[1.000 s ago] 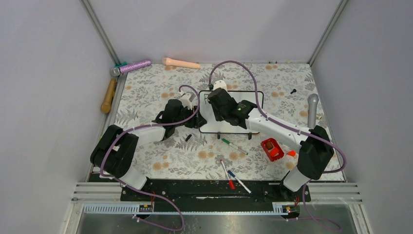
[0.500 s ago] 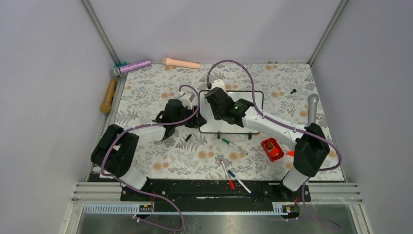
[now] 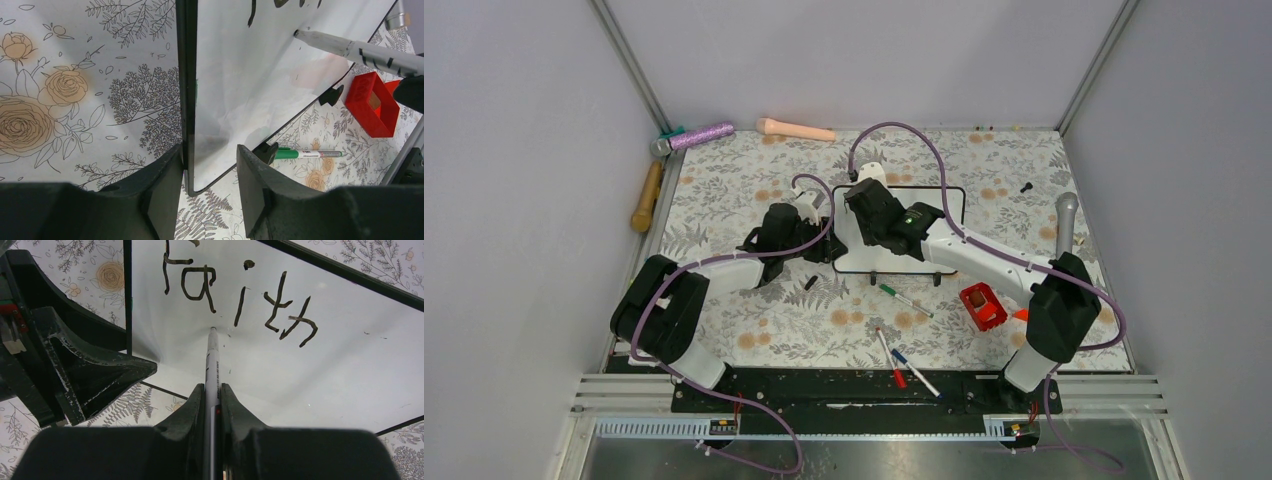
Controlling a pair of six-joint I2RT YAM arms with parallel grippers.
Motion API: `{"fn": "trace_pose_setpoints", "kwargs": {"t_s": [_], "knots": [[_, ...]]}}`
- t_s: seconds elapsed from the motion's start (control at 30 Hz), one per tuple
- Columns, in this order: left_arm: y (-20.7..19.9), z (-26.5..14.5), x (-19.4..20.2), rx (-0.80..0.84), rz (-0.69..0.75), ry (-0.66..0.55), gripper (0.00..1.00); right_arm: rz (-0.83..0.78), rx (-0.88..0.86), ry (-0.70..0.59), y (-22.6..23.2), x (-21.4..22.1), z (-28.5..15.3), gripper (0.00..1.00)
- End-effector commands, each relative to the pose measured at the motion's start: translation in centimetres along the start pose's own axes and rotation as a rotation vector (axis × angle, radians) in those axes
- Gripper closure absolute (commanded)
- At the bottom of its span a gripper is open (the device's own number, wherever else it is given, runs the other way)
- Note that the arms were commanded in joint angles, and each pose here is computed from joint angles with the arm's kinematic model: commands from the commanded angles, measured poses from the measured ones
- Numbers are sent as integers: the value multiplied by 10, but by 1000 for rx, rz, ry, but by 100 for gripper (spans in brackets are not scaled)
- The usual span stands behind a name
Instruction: Write a sentence on the whiteboard
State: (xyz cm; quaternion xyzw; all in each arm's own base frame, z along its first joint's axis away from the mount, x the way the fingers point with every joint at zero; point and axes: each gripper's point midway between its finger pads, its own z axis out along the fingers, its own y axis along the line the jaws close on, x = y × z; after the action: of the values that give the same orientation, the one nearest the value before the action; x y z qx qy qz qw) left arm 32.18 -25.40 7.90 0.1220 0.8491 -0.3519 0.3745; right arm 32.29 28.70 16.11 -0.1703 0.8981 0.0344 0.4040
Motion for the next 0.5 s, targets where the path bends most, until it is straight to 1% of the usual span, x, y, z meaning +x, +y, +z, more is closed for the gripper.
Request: {"fn": "trace_pose_setpoints", "kwargs": {"t_s": [0.0, 0.47], "knots": [[-15, 2, -23, 59, 36, -51, 58, -11, 23, -3, -3, -2, -5, 100], [-15, 2, -22, 62, 37, -50, 59, -5, -4, 36, 0, 15, -7, 100]]}}
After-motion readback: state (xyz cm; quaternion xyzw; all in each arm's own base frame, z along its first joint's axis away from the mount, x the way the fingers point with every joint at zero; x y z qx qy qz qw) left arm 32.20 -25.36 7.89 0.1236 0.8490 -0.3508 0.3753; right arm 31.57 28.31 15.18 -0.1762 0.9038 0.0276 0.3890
